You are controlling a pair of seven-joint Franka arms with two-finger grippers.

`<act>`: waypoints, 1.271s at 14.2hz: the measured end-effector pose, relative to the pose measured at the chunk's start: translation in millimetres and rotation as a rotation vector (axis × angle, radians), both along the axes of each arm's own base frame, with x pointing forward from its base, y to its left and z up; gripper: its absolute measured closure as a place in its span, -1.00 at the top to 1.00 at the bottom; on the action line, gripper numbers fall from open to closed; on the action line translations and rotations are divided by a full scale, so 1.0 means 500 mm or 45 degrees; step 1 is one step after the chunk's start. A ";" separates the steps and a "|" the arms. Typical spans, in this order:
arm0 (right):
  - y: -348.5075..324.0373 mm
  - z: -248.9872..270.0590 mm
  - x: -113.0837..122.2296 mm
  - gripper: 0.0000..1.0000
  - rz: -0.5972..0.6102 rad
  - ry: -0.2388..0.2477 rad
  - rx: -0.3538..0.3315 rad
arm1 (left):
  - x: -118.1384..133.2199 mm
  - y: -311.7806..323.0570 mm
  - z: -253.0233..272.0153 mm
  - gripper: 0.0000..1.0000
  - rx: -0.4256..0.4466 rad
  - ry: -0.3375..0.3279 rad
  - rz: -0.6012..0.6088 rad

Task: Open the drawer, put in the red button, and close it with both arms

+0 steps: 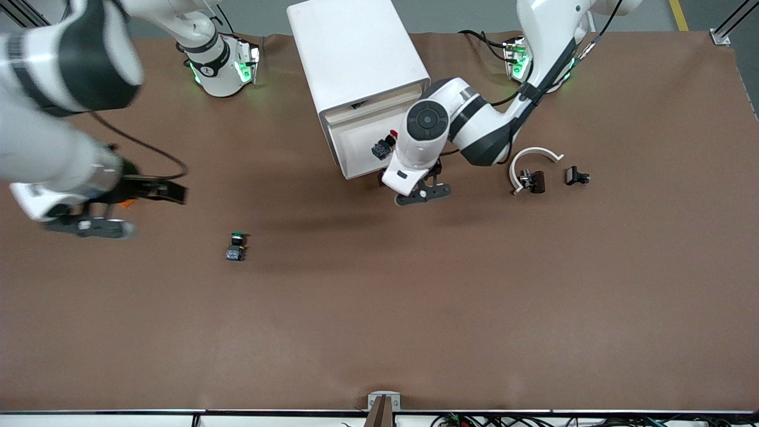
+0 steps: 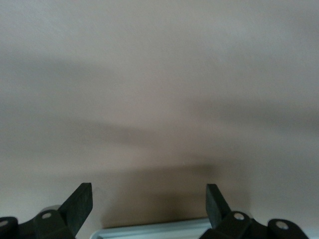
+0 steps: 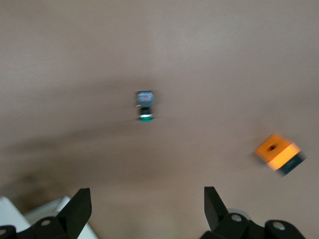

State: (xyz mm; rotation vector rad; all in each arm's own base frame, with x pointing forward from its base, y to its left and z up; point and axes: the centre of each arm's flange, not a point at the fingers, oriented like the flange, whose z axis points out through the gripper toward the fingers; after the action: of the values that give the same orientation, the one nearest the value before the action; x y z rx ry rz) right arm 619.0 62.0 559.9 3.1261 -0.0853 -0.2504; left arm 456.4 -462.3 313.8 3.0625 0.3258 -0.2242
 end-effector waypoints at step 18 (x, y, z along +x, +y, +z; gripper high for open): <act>-0.298 0.094 -0.039 1.00 0.080 -0.012 0.005 | -0.247 -0.172 0.010 1.00 0.005 0.078 0.075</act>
State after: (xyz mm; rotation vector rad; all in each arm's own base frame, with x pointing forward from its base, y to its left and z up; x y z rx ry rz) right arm 599.7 -86.9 606.8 3.1275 0.0137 -0.2355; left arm 332.8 -548.4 318.9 3.0493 0.4197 -0.3152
